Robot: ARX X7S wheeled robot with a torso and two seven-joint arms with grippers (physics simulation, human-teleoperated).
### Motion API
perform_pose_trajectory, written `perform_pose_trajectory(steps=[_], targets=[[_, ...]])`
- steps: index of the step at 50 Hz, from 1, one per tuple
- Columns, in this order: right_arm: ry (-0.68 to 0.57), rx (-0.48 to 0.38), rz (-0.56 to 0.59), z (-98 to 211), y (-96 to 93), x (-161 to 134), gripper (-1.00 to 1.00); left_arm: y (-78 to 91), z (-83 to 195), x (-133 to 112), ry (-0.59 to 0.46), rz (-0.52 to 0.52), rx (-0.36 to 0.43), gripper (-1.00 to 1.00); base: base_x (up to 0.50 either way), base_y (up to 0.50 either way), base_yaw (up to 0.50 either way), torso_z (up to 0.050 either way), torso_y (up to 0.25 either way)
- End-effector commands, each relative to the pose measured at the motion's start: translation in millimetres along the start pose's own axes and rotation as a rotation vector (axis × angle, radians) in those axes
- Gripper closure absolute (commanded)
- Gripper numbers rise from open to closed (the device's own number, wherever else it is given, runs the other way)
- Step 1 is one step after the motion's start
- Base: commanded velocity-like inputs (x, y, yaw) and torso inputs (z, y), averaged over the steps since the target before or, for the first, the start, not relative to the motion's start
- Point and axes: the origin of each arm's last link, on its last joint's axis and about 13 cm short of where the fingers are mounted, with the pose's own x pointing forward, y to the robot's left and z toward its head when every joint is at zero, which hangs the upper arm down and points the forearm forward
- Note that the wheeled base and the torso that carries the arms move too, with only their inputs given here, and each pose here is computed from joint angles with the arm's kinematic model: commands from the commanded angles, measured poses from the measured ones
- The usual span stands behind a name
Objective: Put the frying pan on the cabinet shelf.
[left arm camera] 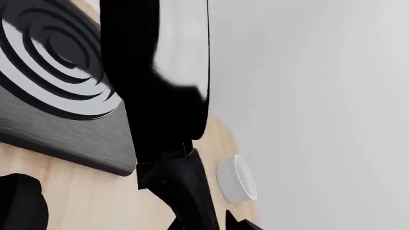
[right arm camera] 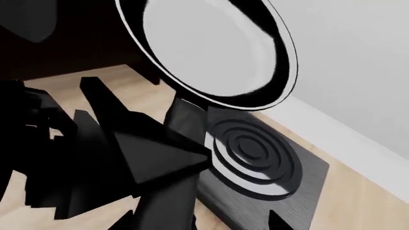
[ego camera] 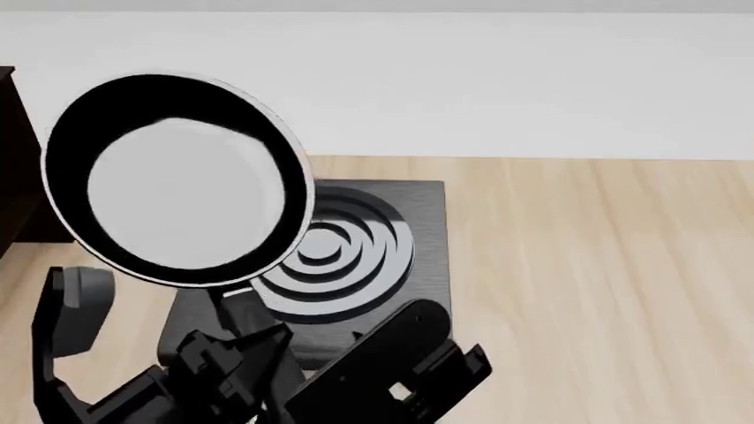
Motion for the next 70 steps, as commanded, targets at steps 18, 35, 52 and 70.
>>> perform_pose_trajectory(steps=[18,35,52,70], targets=[[0.019,-0.006,-0.059,-2,-6.4,-1,-1.0,-9.4,31,8,-0.111,-0.004,0.033,1.0,0.0,0.0,0.0,0.001,0.002],[0.018,0.016,-0.064,-1,-7.6,-2,-1.0,-19.5,86,23,-0.203,-0.007,-0.006,1.0,0.0,0.0,0.0,0.001,0.002],[-0.002,0.038,-0.046,1,-6.1,-2,-1.0,-23.6,140,10,-0.306,-0.007,-0.063,1.0,0.0,0.0,0.0,0.001,0.001],[-0.004,0.043,-0.04,3,-5.4,-1,-1.0,-13.6,170,-16,-0.425,-0.009,-0.168,1.0,0.0,0.0,0.0,0.001,0.002]])
